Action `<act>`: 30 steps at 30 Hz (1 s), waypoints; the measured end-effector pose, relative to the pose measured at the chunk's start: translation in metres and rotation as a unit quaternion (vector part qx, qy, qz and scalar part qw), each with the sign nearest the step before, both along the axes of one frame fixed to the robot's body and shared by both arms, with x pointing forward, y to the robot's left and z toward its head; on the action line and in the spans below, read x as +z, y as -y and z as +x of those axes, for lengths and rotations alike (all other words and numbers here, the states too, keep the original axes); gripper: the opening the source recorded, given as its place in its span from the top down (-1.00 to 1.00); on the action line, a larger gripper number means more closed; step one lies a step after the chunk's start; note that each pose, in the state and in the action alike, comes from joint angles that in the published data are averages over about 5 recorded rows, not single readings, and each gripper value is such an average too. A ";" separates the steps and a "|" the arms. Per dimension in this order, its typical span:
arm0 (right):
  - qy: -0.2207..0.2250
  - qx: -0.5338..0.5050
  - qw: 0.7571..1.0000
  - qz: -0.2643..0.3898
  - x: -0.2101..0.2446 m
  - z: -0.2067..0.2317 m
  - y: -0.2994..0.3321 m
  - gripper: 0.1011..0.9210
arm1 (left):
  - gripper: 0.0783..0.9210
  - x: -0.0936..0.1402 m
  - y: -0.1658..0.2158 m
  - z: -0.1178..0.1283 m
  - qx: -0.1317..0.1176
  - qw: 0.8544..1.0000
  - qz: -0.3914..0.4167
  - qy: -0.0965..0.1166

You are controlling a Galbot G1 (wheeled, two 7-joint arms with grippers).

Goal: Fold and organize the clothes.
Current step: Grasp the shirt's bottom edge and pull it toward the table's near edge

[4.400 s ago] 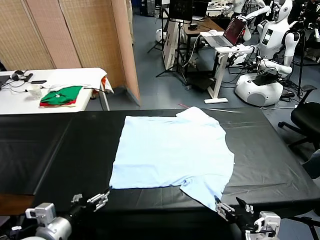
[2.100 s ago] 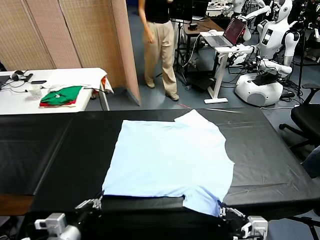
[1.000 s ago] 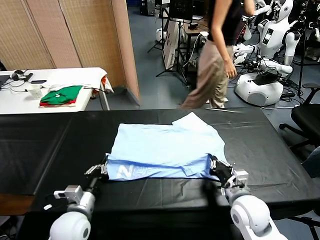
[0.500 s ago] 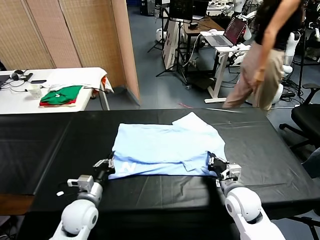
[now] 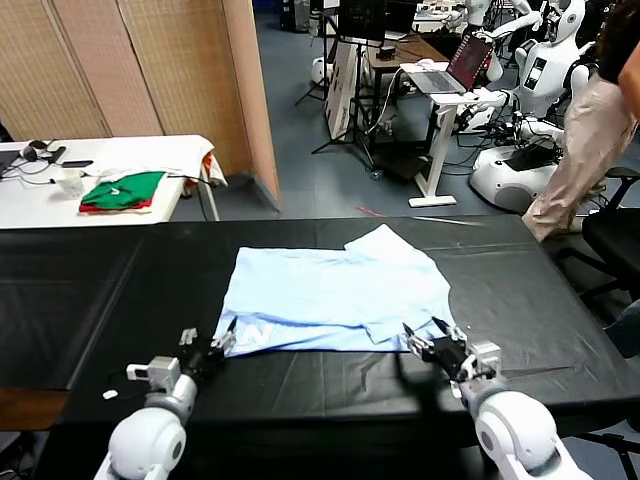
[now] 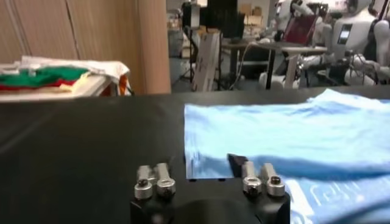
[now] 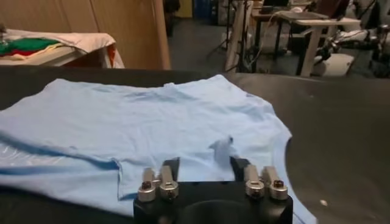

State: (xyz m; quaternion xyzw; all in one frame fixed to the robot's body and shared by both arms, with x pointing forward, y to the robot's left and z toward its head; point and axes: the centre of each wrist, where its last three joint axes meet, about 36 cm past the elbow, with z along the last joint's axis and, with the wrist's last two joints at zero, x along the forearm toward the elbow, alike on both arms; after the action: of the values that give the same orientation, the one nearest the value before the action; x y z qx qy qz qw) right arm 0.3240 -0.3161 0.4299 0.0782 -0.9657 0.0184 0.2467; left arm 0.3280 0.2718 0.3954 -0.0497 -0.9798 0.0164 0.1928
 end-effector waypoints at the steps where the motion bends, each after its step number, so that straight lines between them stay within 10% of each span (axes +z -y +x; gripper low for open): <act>1: -0.001 -0.001 1.000 0.000 -0.001 0.000 0.001 -0.88 | -0.97 0.000 0.001 -0.003 0.000 1.000 -0.002 -0.003; 9: -0.006 -0.001 1.000 -0.001 -0.006 0.001 0.001 -0.68 | -0.91 -0.006 0.003 -0.015 0.000 1.000 -0.003 -0.020; 14: -0.010 0.005 1.000 -0.002 -0.011 0.004 -0.001 -0.43 | -0.39 -0.008 0.003 -0.017 -0.001 1.000 -0.002 -0.024; 23: -0.017 0.007 1.000 -0.006 -0.012 0.005 -0.002 0.80 | 0.76 -0.011 0.002 -0.017 -0.002 1.000 0.002 -0.030; 30: -0.047 0.004 0.999 -0.001 0.000 -0.001 0.000 0.90 | 0.84 -0.010 0.001 -0.016 -0.008 0.999 0.014 -0.029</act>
State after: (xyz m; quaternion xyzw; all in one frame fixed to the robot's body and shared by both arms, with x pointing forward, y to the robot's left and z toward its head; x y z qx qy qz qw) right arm 0.3233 -0.3157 0.4294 0.0826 -0.9527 0.0166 0.2920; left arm 0.3118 0.2705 0.3859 -0.0540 -0.9735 0.0023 0.2220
